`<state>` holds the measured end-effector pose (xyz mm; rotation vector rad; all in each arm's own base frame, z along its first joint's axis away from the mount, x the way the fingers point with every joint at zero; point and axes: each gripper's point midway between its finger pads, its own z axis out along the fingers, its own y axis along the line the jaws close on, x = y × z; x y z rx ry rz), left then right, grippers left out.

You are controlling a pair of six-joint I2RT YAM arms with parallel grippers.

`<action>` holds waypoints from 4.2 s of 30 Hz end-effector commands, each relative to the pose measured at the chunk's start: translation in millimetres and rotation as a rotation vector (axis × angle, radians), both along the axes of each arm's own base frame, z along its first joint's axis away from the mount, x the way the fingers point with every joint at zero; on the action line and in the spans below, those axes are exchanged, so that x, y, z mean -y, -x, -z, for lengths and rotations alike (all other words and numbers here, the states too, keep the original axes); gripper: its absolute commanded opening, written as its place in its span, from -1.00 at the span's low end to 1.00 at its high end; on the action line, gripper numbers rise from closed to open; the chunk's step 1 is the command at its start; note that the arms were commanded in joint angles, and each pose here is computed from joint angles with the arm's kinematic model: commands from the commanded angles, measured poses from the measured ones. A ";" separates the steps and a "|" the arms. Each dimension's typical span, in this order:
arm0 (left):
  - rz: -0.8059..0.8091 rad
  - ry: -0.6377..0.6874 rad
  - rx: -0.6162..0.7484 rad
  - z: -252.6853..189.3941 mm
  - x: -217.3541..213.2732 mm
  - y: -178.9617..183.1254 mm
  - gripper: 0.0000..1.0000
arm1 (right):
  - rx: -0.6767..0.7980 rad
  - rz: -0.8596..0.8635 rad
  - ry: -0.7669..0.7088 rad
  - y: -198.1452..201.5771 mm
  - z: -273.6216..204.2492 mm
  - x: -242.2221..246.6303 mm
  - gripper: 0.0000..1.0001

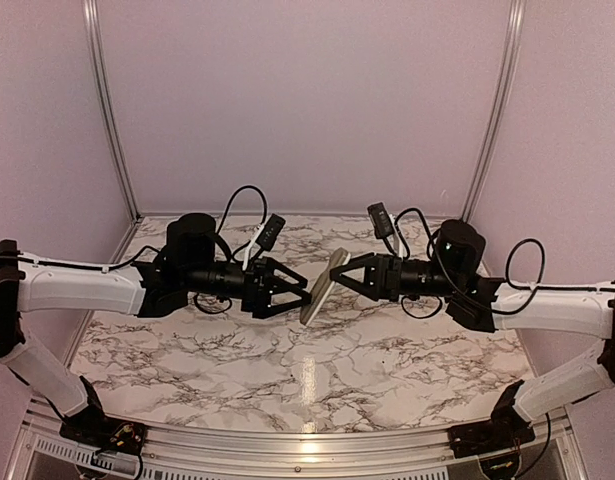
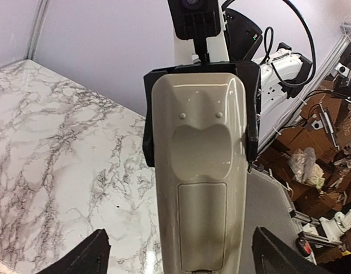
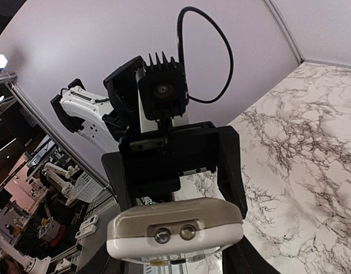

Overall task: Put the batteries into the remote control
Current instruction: Pass from the left arm to the right, then place the remote control at the center of the board, then reset both arms

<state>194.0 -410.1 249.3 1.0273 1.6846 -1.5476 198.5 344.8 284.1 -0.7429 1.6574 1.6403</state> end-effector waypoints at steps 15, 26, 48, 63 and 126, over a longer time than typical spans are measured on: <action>-0.869 -0.236 -0.015 17.0 -111.7 -117.1 0.98 | -0.418 0.266 0.566 -53.0 95.7 -2.4 -1.00; -0.895 -0.199 -0.057 41.7 -125.4 -106.8 0.98 | -0.517 0.306 0.903 -66.9 150.2 2.2 -1.00; -0.893 -0.126 -0.079 61.9 -139.3 -89.7 0.98 | -0.980 0.307 1.166 -42.5 209.2 -37.8 -0.78; -0.925 -0.059 -0.060 52.0 -156.6 -79.9 0.98 | -1.055 0.301 1.209 -47.2 222.3 -48.0 -0.58; -0.914 -0.495 -0.049 22.9 -142.7 -158.0 0.98 | 0.013 0.581 0.445 -119.1 36.5 101.8 0.97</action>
